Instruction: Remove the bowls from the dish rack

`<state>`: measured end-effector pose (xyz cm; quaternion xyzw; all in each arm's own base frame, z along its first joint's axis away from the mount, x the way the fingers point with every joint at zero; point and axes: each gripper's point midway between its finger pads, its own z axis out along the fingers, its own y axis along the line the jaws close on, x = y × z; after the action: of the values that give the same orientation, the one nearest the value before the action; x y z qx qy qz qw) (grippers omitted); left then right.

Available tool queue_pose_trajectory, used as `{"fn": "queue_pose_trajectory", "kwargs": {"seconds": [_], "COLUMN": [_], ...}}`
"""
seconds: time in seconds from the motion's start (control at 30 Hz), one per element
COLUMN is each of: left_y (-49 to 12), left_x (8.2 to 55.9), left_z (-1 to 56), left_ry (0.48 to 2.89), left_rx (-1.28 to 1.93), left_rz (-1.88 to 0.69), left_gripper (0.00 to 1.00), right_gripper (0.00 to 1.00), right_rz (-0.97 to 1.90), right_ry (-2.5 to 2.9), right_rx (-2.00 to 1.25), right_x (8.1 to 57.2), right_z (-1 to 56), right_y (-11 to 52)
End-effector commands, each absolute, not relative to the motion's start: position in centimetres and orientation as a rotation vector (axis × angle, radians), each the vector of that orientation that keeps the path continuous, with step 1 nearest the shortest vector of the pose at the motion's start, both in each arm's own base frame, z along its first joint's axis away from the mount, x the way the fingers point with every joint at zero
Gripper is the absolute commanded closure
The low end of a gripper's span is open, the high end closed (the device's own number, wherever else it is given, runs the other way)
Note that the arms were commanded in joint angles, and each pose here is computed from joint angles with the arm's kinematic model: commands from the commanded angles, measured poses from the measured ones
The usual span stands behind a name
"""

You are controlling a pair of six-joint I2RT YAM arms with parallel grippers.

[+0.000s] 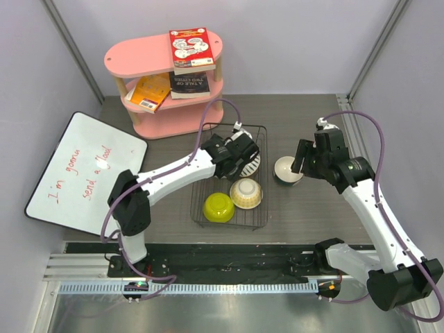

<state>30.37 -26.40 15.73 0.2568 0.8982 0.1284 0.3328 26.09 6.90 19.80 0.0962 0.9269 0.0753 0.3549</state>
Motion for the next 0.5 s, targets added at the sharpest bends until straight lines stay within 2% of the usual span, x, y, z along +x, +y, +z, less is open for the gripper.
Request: {"fn": "queue_pose_trajectory", "kwargs": {"seconds": [0.0, 0.47], "left_y": [-27.6, -28.4], "left_x": [32.0, 32.4], "left_z": [16.0, 14.3], "left_ry": [2.305, 2.306], "left_rx": [0.672, 0.645], "left_rz": [0.346, 0.356], "left_gripper": [0.00, 0.00], "right_gripper": [0.32, 0.33], "right_rz": [0.169, 0.145], "right_ry": [2.324, 2.320], "right_rx": [0.229, 0.252], "right_x": [26.8, 26.4], "right_z": [22.0, 21.3], "right_y": [6.2, 5.4]}}
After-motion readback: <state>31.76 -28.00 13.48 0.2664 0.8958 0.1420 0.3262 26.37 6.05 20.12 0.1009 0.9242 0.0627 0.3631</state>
